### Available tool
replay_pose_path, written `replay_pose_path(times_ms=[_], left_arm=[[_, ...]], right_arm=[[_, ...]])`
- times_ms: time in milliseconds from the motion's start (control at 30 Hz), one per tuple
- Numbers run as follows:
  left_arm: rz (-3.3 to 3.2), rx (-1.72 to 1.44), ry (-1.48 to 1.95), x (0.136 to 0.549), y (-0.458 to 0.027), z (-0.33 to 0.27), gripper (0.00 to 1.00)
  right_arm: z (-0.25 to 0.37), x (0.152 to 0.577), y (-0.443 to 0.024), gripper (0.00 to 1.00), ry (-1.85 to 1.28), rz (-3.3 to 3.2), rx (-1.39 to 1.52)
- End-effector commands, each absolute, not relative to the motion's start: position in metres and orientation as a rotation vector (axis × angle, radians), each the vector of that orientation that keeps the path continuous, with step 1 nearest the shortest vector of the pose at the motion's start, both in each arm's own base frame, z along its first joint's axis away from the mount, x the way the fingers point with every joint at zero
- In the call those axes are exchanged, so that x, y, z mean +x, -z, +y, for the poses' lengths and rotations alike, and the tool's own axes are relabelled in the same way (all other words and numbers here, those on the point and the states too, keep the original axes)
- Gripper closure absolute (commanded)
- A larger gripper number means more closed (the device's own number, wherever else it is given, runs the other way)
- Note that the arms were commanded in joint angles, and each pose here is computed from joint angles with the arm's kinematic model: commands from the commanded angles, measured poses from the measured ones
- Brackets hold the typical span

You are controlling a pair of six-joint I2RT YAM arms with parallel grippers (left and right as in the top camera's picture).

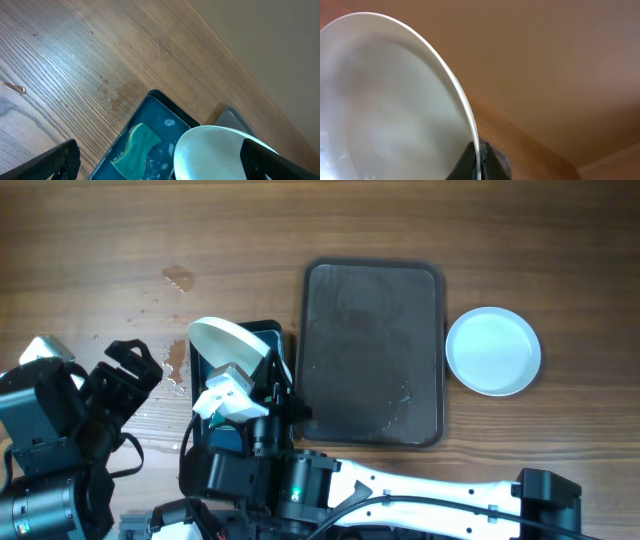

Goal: Clean dirty plates on tray and stack at the side
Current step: 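Lift the plate with the right gripper and tilt it over the basin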

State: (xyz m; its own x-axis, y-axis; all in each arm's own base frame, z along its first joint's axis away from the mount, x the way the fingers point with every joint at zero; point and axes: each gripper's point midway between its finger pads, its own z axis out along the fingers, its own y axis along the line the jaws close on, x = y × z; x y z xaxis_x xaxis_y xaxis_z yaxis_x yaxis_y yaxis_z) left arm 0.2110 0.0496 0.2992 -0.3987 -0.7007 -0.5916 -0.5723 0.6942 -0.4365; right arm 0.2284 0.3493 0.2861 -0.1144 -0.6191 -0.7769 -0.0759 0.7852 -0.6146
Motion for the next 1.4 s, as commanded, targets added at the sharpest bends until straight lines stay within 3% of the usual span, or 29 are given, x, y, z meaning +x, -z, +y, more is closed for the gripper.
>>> replay_pose_path(times_ms=[0, 733, 867, 967, 1033, 1100, 1167, 1233, 1333, 1367], left_arm=[[2.092, -0.977, 0.21, 0.211, -0.305, 0.051, 0.0], [2.093, -0.977, 0.21, 0.211, -0.305, 0.051, 0.0], [2.093, -0.977, 0.21, 0.211, -0.305, 0.051, 0.0], [2.093, -0.977, 0.21, 0.211, -0.305, 0.051, 0.0], [2.093, -0.977, 0.21, 0.211, -0.305, 0.051, 0.0], [2.093, -0.977, 0.21, 0.211, -0.305, 0.051, 0.0], [2.093, -0.977, 0.21, 0.211, -0.305, 0.051, 0.0], [2.093, -0.977, 0.21, 0.211, -0.305, 0.051, 0.0], [2.093, -0.977, 0.21, 0.211, -0.305, 0.051, 0.0], [2.093, -0.977, 0.21, 0.211, -0.305, 0.051, 0.0]], right_arm=[[0.344, 0.227, -0.304, 0.96, 0.5, 1.626, -0.512], [0.344, 0.227, -0.304, 0.96, 0.509, 1.624, -0.524], [0.359, 0.229, -0.288, 0.96, 0.337, 1.701, -0.523], [0.338, 0.244, -0.295, 0.96, 0.394, 1.692, -0.398], [0.352, 0.242, -0.283, 0.96, 0.399, 1.714, -0.58], [0.328, 0.249, -0.297, 0.96, 0.479, 1.674, -0.408], [0.355, 0.242, -0.278, 0.96, 0.423, 1.714, -0.664], [0.336, 0.25, -0.286, 0.96, 0.406, 1.719, -0.439], [0.345, 0.25, -0.275, 0.96, 0.431, 1.734, -0.603], [0.332, 0.257, -0.281, 0.96, 0.406, 1.737, -0.427]])
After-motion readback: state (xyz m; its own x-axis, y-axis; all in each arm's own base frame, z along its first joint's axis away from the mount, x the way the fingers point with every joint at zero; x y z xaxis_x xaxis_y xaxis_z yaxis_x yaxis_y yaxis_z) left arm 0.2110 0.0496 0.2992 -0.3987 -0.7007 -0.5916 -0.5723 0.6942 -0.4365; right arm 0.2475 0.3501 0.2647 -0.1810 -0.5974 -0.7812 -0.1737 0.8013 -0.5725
